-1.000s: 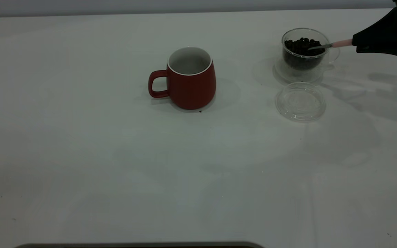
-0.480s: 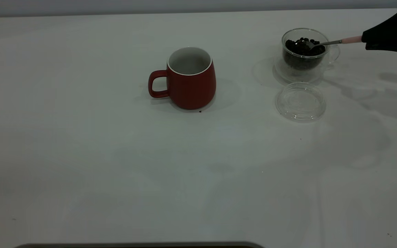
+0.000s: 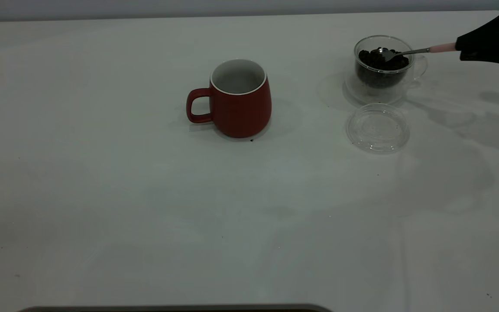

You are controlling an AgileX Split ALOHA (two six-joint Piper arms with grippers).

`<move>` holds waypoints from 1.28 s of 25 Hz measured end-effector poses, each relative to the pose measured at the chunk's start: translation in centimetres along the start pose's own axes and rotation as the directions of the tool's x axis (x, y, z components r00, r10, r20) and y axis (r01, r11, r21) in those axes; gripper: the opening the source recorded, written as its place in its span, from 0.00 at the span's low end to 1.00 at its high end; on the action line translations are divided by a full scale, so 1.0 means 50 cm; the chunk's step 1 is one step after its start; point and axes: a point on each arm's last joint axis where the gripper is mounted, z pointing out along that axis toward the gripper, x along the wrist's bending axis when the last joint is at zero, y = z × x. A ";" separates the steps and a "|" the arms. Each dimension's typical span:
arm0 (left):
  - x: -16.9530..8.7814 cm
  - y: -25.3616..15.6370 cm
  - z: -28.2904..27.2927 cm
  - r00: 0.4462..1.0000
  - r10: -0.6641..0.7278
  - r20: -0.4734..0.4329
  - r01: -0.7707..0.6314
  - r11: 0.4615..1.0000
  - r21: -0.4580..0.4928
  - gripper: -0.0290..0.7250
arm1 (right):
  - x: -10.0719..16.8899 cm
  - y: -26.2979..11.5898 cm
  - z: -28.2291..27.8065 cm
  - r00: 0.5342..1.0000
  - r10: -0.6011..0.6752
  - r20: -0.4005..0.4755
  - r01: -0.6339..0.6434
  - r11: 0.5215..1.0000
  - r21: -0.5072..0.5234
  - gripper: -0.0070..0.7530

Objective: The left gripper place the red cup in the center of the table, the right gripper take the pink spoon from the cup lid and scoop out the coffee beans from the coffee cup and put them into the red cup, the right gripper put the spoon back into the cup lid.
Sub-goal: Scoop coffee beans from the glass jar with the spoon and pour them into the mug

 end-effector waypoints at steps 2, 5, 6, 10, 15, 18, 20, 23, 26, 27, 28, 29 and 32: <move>0.000 0.000 0.000 1.000 0.000 0.000 0.000 1.000 0.000 0.82 | -0.001 0.001 -0.004 1.000 0.007 -0.012 -0.007 1.000 0.000 0.16; 0.000 0.000 0.000 1.000 0.000 0.000 0.000 1.000 0.000 0.82 | -0.001 0.001 -0.007 0.999 0.020 -0.025 -0.020 1.000 0.001 0.16; 0.000 0.000 0.000 1.000 0.000 0.000 0.000 1.000 0.000 0.82 | 0.000 0.001 -0.007 0.999 0.023 -0.028 -0.023 1.000 0.003 0.16; 0.000 0.000 0.000 1.000 0.000 0.000 0.000 1.000 0.000 0.82 | 0.001 0.000 -0.007 0.999 0.038 -0.035 -0.038 0.999 0.006 0.16; 0.000 0.000 0.000 1.000 0.000 0.000 0.000 1.000 0.000 0.82 | -0.002 0.003 -0.019 0.996 0.056 -0.067 -0.056 0.998 0.006 0.16; 0.000 0.000 0.000 1.000 0.000 0.000 0.000 1.000 0.000 0.82 | -0.003 0.004 -0.026 0.994 0.062 -0.086 -0.061 0.998 0.006 0.16; 0.000 0.000 0.000 1.000 0.000 0.000 0.000 1.000 0.000 0.82 | -0.003 0.004 -0.030 0.993 0.065 -0.101 -0.065 0.998 0.008 0.16; 0.000 0.000 0.000 1.000 0.000 0.000 0.000 1.000 0.000 0.82 | -0.002 0.003 -0.031 0.991 0.066 -0.112 -0.066 0.998 0.012 0.16; 0.000 0.000 0.000 1.000 0.000 0.000 0.000 1.000 0.000 0.82 | 0.000 0.002 -0.031 0.990 0.068 -0.127 -0.066 0.998 0.019 0.16; 0.000 0.000 0.000 1.000 0.000 0.000 0.000 1.000 0.000 0.82 | 0.001 0.001 -0.031 0.988 0.069 -0.137 -0.066 0.998 0.024 0.16; 0.000 0.000 0.000 1.000 0.000 0.000 0.000 1.000 0.000 0.82 | 0.001 0.000 -0.030 0.986 0.074 -0.148 -0.070 0.997 0.028 0.16; 0.000 0.000 0.000 1.000 0.000 0.000 0.000 1.000 0.000 0.82 | 0.002 -0.001 -0.029 0.984 0.078 -0.161 -0.073 0.997 0.034 0.16; 0.000 0.000 0.000 1.000 0.000 0.000 0.000 1.000 0.000 0.82 | -0.001 -0.005 -0.026 0.980 0.089 -0.180 -0.083 0.996 0.044 0.16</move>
